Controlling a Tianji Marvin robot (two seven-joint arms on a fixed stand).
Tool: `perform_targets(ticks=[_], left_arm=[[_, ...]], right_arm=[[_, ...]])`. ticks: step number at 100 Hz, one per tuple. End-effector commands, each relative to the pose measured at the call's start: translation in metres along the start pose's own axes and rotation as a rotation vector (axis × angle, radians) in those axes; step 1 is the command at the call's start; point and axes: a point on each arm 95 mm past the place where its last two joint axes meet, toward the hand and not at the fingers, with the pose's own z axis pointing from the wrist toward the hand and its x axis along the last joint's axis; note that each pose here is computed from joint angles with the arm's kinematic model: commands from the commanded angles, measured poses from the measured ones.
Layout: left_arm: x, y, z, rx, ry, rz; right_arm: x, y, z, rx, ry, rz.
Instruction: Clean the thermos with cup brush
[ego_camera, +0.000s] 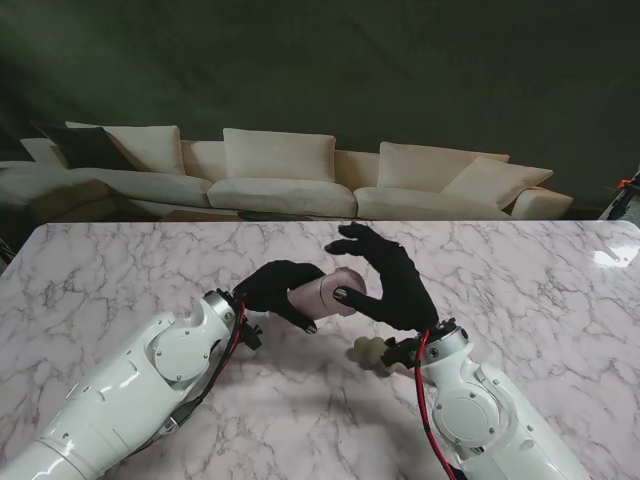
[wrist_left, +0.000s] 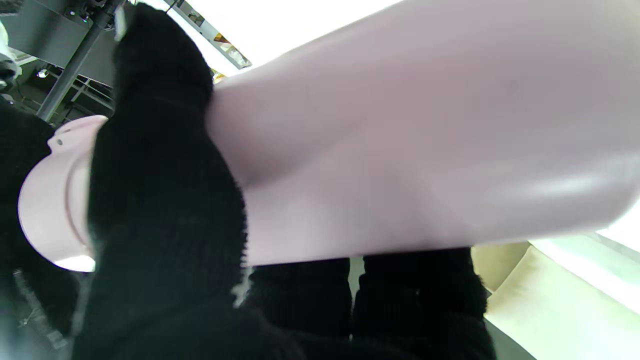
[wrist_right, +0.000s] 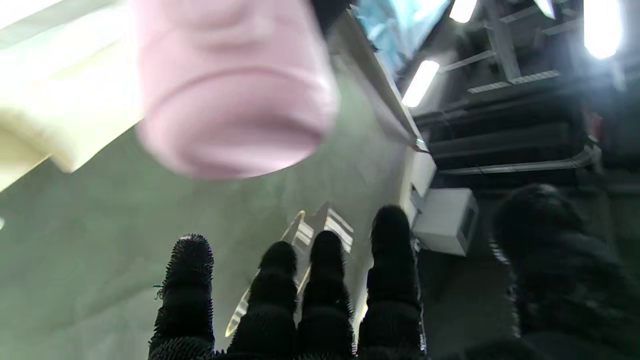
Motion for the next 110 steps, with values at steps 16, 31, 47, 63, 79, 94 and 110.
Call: perform_targets(ticks=[16,31,47,63,79,94,110], left_arm=[[0.010,-0.005,0.001,0.007,0.037,0.007],[0.010,-0.005,0.001,0.006,0.041,0.009],[0.010,-0.004,0.003,0.000,0.038,0.005],[0.010,-0.002,0.004,-0.009,0.034,0.001],[0.010,-0.002,0.004,-0.014,0.029,0.000],[0.010,-0.003,0.004,-0.018,0.028,0.000],[0.010,-0.002,0.005,-0.026,0.026,-0.001]], right_arm=[[-0.010,0.007,-0.018,0.114,-0.210,-0.138],[-0.011,0.002,-0.020,0.186,-0.263,-0.211],[-0.006,-0.010,-0.013,0.216,-0.271,-0.220],[-0.002,-0.019,-0.006,0.221,-0.238,-0.197],[0.001,-0.022,-0.004,0.236,-0.180,-0.171],[0.003,-0.022,-0.004,0.268,-0.131,-0.133],[0.002,-0.022,-0.005,0.300,-0.091,-0.107]])
